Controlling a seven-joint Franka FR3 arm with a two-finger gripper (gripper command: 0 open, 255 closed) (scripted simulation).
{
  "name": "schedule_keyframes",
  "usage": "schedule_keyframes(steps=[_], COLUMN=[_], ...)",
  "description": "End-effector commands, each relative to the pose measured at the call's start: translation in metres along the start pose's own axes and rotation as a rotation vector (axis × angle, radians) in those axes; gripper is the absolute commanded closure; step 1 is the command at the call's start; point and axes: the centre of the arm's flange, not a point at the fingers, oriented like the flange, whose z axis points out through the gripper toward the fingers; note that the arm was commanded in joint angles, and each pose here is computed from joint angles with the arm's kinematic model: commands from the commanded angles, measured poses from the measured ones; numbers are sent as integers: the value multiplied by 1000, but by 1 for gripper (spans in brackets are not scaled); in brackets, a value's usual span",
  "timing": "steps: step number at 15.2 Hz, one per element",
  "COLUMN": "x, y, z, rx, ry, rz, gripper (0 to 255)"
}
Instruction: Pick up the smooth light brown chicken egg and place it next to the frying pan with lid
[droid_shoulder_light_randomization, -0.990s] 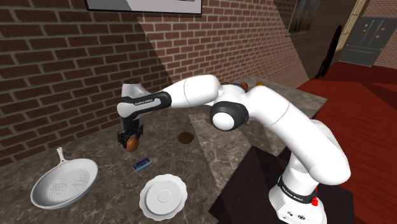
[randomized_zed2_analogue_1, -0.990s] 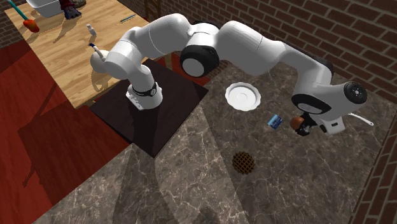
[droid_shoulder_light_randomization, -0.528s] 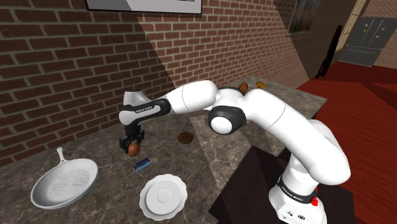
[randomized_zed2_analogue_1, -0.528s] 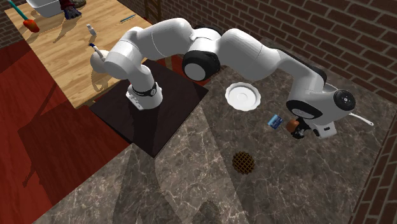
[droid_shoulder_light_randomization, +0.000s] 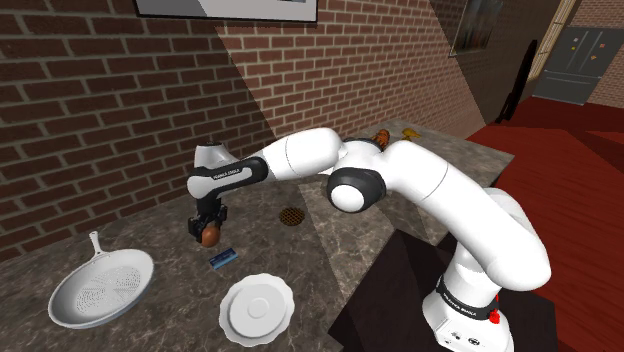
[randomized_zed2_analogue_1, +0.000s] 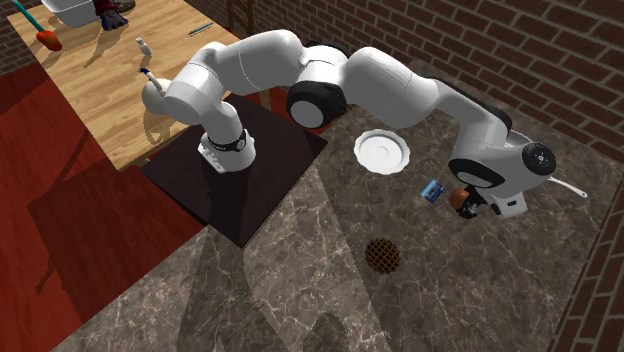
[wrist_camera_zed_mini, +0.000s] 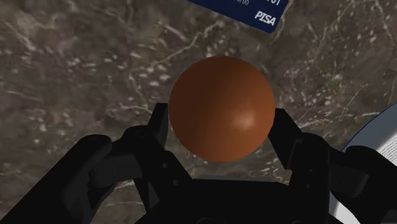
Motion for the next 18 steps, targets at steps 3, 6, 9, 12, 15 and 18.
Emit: schedule_keyframes(steps=[3, 6, 9, 12, 15, 18], x=[0, 0, 0, 0, 0, 0], y=[0, 0, 0, 0, 0, 0], z=[0, 0, -40, -50, -50, -50], rx=[0, 0, 0, 0, 0, 0], ry=[0, 0, 0, 0, 0, 0], rz=[0, 0, 0, 0, 0, 0], gripper=[0, 0, 0, 0, 0, 0])
